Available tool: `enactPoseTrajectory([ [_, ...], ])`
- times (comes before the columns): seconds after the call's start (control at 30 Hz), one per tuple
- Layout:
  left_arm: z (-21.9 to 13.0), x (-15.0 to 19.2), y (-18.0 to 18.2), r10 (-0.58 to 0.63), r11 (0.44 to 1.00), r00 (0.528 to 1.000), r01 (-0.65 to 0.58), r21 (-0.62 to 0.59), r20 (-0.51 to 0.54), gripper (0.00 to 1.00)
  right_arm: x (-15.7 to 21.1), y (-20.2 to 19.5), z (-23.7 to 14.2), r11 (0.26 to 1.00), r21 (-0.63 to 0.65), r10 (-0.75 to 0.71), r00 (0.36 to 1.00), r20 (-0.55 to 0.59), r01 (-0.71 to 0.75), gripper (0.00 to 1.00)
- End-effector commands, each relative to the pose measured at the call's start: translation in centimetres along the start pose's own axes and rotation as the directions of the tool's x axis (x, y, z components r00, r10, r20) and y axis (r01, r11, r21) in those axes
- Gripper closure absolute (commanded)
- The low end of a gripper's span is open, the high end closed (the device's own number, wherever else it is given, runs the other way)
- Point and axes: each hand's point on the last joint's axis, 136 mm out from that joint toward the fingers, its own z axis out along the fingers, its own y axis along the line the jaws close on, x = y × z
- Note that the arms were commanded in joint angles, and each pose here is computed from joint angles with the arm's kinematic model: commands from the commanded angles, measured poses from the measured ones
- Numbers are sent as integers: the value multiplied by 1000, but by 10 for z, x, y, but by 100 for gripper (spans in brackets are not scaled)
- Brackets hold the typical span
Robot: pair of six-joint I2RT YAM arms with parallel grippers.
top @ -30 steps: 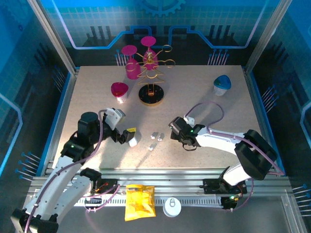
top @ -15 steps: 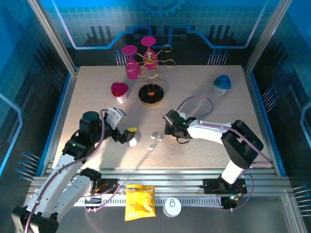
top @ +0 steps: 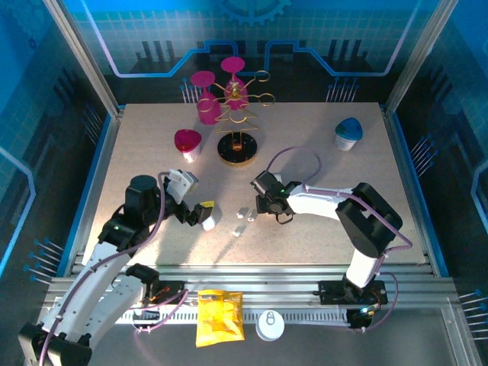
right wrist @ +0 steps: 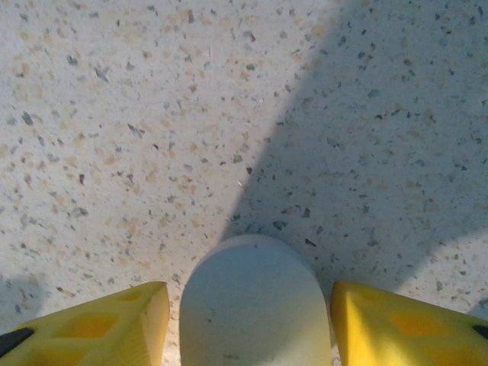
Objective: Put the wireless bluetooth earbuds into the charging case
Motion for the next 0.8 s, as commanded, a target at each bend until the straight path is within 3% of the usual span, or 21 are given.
enactPoseTrajectory([
  [0.0,0,-2,0,24,1000,1000,-24,-4,15,1,5,1,-7,998,-17,-63,998,14,63,42],
  [0.2,1,-2,0,24,1000,1000,-23,-2,12,1,12,-1,-3,998,-19,-59,998,0,59,46],
  [0.4,1,0,0,20,1000,1000,-20,-1,7,1,12,4,-2,997,-33,-69,998,-5,69,63],
  [0.53,1,-1,-1,16,1000,1000,-16,1,10,1,9,6,-9,994,-54,-100,995,6,100,69],
  [0.67,-1,-9,-5,-3,1000,1000,3,31,17,1,-3,22,-28,957,-159,-233,969,75,243,69],
  [0.77,-3,-17,-15,-15,996,1000,13,92,18,1,-8,44,-55,863,-295,-380,912,157,410,70],
])
